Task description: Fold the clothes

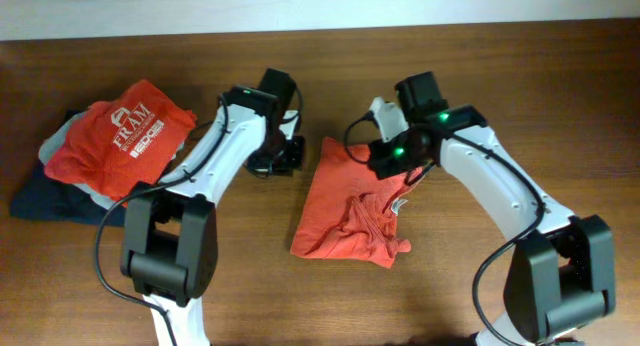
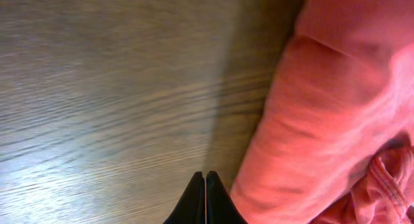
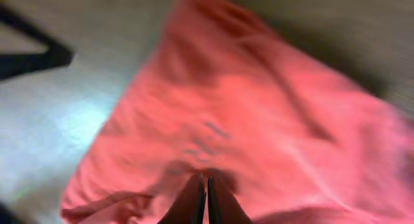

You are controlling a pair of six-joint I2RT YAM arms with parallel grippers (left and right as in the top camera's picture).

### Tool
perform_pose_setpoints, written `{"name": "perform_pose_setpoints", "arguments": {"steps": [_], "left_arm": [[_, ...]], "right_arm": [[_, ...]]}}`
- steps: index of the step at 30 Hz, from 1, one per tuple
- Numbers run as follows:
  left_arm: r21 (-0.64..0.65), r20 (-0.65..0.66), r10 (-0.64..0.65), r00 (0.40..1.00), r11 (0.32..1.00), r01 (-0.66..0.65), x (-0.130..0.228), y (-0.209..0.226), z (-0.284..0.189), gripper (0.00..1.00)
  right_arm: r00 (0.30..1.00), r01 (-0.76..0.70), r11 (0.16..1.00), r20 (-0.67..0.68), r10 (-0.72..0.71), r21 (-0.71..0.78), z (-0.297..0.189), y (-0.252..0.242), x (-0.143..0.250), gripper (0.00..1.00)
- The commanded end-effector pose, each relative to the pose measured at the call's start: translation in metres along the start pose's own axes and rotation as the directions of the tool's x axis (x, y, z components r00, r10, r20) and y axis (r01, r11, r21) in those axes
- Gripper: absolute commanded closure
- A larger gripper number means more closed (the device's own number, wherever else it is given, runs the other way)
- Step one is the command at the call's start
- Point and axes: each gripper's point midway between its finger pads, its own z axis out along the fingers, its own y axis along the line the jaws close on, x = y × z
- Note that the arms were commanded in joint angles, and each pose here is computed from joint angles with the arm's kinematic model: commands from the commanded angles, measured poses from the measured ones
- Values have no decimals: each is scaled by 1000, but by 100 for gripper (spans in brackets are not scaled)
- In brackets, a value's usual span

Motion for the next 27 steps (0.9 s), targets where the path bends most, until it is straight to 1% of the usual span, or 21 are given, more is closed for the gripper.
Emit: {"name": "perform_pose_setpoints", "arguments": {"steps": [1, 6, 9, 12, 16, 17, 20, 24, 27], "left_arm": [[50, 10, -72, 997, 996, 71, -9, 14, -8, 96], [59, 4, -115, 993, 992, 115, -10, 29, -11, 96], [57, -3, -128, 992, 990, 128, -9, 34, -12, 96], [53, -13, -131, 991, 990, 131, -6, 35, -12, 96], [53, -13, -117, 993, 992, 118, -6, 35, -12, 96], [53, -13, -118, 993, 992, 118, -6, 35, -12, 96], [54, -12, -117, 993, 992, 118, -6, 35, -12, 96], [54, -12, -117, 993, 992, 118, -6, 35, -12, 96], [53, -11, -117, 993, 992, 117, -6, 35, -12, 96]], "right_arm": [[996, 52, 995, -74, -58, -89, 32, 20, 14, 91], [980, 67, 991, -177, -87, -119, 64, 36, 35, 91], [962, 77, 989, -250, -108, -130, 70, 45, 54, 91], [931, 75, 992, -348, -107, -103, 65, 47, 78, 91], [863, 35, 999, -504, -44, -26, 47, 36, 116, 92], [846, 32, 999, -532, -32, -9, 41, 34, 123, 94], [802, 15, 998, -597, 29, 69, 18, 29, 141, 94], [807, -4, 989, -584, 91, 149, 2, 25, 142, 93], [865, 13, 991, -499, 57, 135, 1, 28, 123, 93]]}}
